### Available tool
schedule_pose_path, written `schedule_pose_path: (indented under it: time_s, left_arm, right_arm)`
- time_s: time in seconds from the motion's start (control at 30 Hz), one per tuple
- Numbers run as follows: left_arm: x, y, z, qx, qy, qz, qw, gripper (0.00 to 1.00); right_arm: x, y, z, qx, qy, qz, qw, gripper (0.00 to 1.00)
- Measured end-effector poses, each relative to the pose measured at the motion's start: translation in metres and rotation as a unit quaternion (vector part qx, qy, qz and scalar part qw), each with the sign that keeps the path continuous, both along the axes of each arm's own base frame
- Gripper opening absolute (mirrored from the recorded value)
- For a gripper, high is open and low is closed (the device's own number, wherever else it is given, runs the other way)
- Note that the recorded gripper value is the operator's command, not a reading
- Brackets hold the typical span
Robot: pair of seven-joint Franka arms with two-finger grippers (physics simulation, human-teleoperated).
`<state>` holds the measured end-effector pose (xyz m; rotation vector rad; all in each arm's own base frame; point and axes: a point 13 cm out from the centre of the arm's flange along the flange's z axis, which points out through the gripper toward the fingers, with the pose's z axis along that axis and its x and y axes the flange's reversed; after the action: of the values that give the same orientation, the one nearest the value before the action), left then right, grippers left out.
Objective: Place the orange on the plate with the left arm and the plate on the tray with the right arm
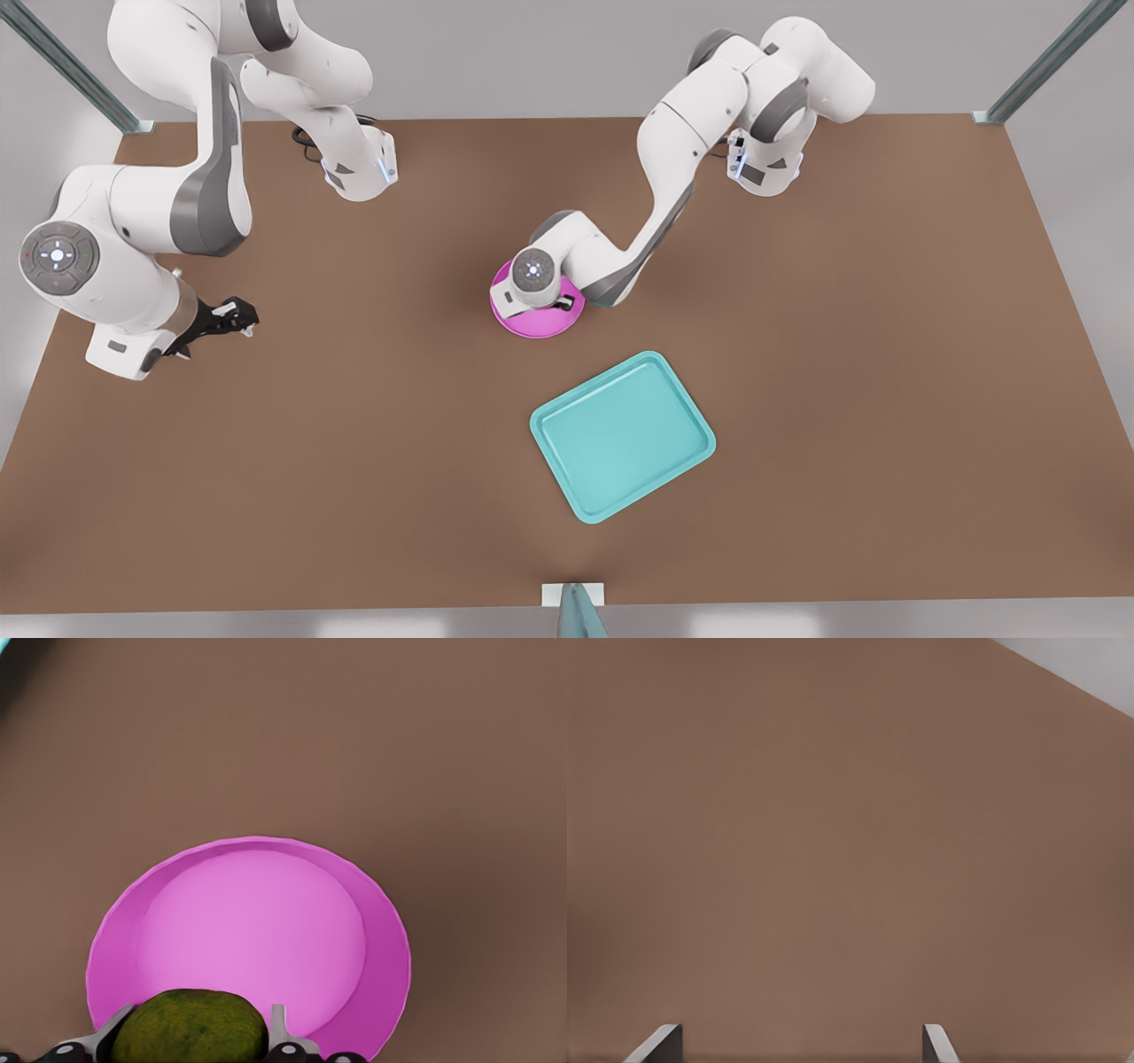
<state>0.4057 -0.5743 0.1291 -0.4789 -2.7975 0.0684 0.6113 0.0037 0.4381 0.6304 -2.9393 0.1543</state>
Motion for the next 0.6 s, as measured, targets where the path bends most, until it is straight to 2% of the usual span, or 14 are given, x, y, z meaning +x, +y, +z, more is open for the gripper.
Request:
schedule_pose_path:
  time_s: [0.13, 0.17, 0.23, 0.27, 0.3, 0.37, 0.47, 0.53, 0.6]
  left_arm:
    - [0.007, 0.004, 0.011, 0.019, -0.005, 0.069, 0.997, 1.0]
    - [0.043, 0.026, 0.056, 0.009, -0.017, 0.11, 0.994, 1.0]
    - [0.151, 0.152, 0.193, -0.001, -0.067, 0.224, 0.972, 1.0]
    - [0.188, 0.238, 0.241, 0.014, -0.087, 0.281, 0.956, 1.0]
    - [0.208, 0.317, 0.279, 0.03, -0.099, 0.328, 0.939, 1.0]
    - [0.211, 0.432, 0.319, 0.06, -0.088, 0.384, 0.917, 1.0]
    - [0.153, 0.539, 0.35, 0.039, -0.043, 0.392, 0.918, 1.0]
    - [0.143, 0.551, 0.348, 0.059, -0.063, 0.357, 0.93, 1.0]
    - [0.148, 0.532, 0.345, 0.066, -0.074, 0.307, 0.946, 1.0]
  right_arm:
    - [0.0, 0.0, -0.002, 0.0, 0.002, 0.0, 1.0, 1.0]
    - [-0.001, 0.001, -0.005, 0.001, 0.005, 0.0, 1.0, 1.0]
    - [-0.006, 0.024, -0.052, 0.031, 0.049, 0.001, 0.998, 1.0]
    - [-0.008, 0.059, -0.09, 0.056, 0.083, 0.013, 0.995, 1.0]
    - [-0.014, 0.109, -0.126, 0.081, 0.113, 0.031, 0.99, 1.0]
    - [-0.038, 0.203, -0.172, 0.115, 0.148, 0.065, 0.98, 1.0]
    - [-0.136, 0.292, -0.227, 0.158, 0.187, 0.084, 0.966, 1.0]
    - [-0.192, 0.312, -0.265, 0.164, 0.181, 0.079, 0.966, 1.0]
    - [-0.222, 0.32, -0.293, 0.168, 0.159, 0.065, 0.971, 1.0]
